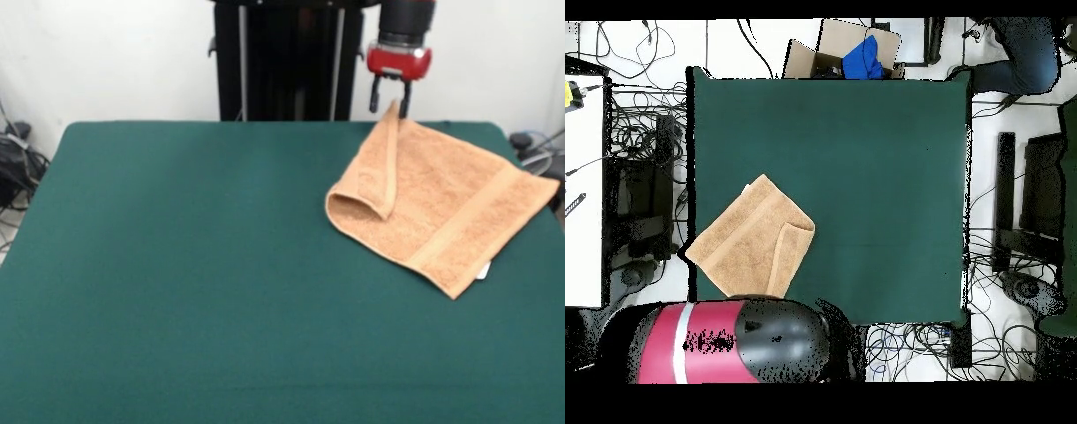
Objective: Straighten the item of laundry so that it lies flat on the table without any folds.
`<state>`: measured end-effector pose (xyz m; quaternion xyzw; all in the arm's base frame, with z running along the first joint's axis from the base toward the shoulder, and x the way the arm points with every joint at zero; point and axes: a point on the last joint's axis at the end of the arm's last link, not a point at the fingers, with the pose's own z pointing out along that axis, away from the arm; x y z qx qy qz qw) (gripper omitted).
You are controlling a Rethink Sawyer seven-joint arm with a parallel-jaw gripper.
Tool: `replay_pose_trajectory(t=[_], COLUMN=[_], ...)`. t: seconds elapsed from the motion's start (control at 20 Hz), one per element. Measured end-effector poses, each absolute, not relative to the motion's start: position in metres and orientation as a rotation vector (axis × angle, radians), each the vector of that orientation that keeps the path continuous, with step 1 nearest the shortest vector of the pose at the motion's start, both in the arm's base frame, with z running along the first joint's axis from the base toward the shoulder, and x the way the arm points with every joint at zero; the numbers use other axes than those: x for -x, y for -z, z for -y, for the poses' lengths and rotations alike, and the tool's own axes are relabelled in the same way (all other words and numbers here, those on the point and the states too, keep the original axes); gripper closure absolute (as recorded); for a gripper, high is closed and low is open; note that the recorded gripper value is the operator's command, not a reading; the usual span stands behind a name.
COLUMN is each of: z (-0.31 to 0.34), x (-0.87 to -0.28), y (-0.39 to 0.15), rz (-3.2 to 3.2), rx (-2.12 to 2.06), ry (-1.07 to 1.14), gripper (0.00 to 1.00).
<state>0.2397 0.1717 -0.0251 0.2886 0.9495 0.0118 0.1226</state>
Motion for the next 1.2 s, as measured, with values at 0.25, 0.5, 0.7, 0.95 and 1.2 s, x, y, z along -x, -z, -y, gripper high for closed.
replay_pose_trajectory(t=[0.25,0.5,0.7,0.95,1.2], z=[-0.172,-0.174,-0.176,-0.175,-0.172], x=[-0.24,-0.24,-0.24,-0.234,-0.221], y=[0.015,0.012,0.012,0.016,0.025], rz=[-2.779,-2.774,-2.77,-2.786,-2.822], rx=[-0.88,-0.891,-0.887,-0.89,-0.902], ry=[0.019,0.076,0.087,0.1,0.128], gripper=[0.0,0.0,0.0,0.0,0.0])
